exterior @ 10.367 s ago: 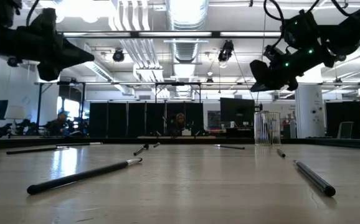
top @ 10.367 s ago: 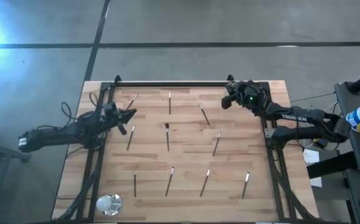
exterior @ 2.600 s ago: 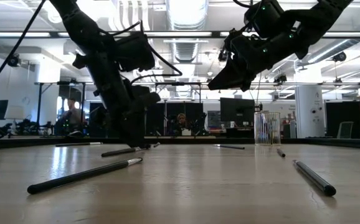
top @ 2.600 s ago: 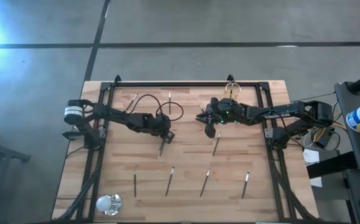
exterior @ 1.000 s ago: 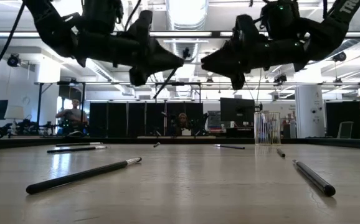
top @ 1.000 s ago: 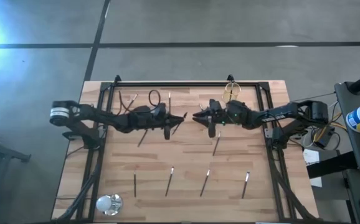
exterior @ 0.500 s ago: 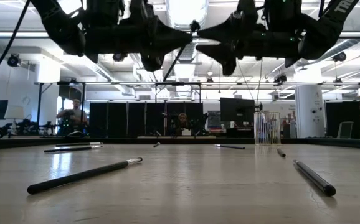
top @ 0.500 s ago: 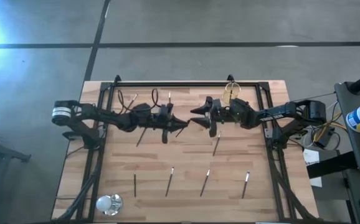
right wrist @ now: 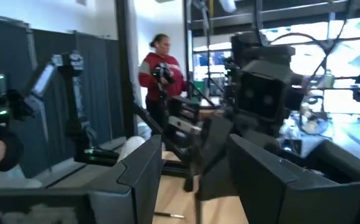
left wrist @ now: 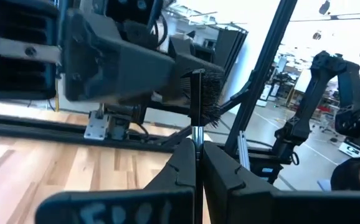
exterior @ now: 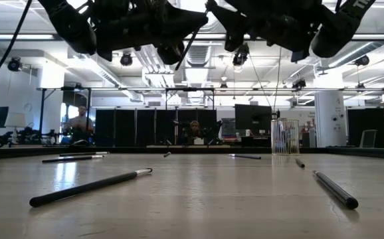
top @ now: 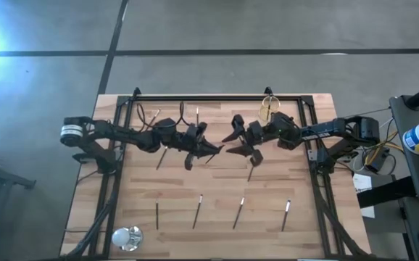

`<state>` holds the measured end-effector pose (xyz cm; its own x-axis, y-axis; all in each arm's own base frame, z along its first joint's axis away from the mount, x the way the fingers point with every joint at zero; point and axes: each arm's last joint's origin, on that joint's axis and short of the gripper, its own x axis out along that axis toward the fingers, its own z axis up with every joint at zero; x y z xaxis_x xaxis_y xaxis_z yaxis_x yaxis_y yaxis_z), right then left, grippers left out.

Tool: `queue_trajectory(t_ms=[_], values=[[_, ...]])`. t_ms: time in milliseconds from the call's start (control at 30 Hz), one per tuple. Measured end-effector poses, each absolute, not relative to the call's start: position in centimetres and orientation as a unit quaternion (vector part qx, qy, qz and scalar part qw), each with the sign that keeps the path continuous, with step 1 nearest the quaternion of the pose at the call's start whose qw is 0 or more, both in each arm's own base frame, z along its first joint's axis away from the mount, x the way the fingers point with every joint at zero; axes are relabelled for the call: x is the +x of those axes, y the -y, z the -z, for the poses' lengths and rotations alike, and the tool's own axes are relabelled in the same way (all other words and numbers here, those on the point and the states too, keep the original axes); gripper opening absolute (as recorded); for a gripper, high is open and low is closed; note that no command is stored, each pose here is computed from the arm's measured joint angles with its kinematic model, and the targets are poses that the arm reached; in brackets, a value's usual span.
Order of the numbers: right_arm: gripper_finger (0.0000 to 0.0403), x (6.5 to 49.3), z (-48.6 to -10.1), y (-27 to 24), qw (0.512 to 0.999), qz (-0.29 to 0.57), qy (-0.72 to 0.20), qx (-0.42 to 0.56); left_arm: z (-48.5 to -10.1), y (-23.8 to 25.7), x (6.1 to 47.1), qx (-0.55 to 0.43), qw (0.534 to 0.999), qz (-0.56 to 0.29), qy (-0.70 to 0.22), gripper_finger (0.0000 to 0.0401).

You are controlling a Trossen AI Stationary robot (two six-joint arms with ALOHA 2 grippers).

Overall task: Put items in baskets/containers
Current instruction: Put the black eyebrow brush into the gold pen holder

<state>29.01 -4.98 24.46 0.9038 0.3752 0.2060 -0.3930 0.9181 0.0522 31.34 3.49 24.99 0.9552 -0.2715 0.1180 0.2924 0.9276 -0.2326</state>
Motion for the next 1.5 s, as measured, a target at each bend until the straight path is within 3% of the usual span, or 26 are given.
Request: queue_trajectory(t_ms=[267, 767, 1133, 1500], values=[[0.0136, 29.7, -24.7, 5.1, 0.974, -0.198, 0.099, 0.045, -25.6, -3.5, 31.6, -0.121, 0.980, 0.150, 0.051, 0.0005], [0.0026, 31.1, -24.5, 5.1, 0.974, -0.202, 0.095, 0.046, -25.6, -3.5, 31.5, -0.123, 0.980, 0.148, 0.050, 0.0005], [0.0016, 31.0, -24.4, 5.1, 0.974, -0.201, 0.094, 0.041, -25.4, -3.6, 31.5, -0.146, 0.979, 0.137, 0.044, 0.0024], [0.0015, 30.9, -24.5, 5.1, 0.975, -0.199, 0.088, 0.054, -25.1, -3.6, 30.7, -0.145, 0.984, 0.106, 0.016, 0.0092]])
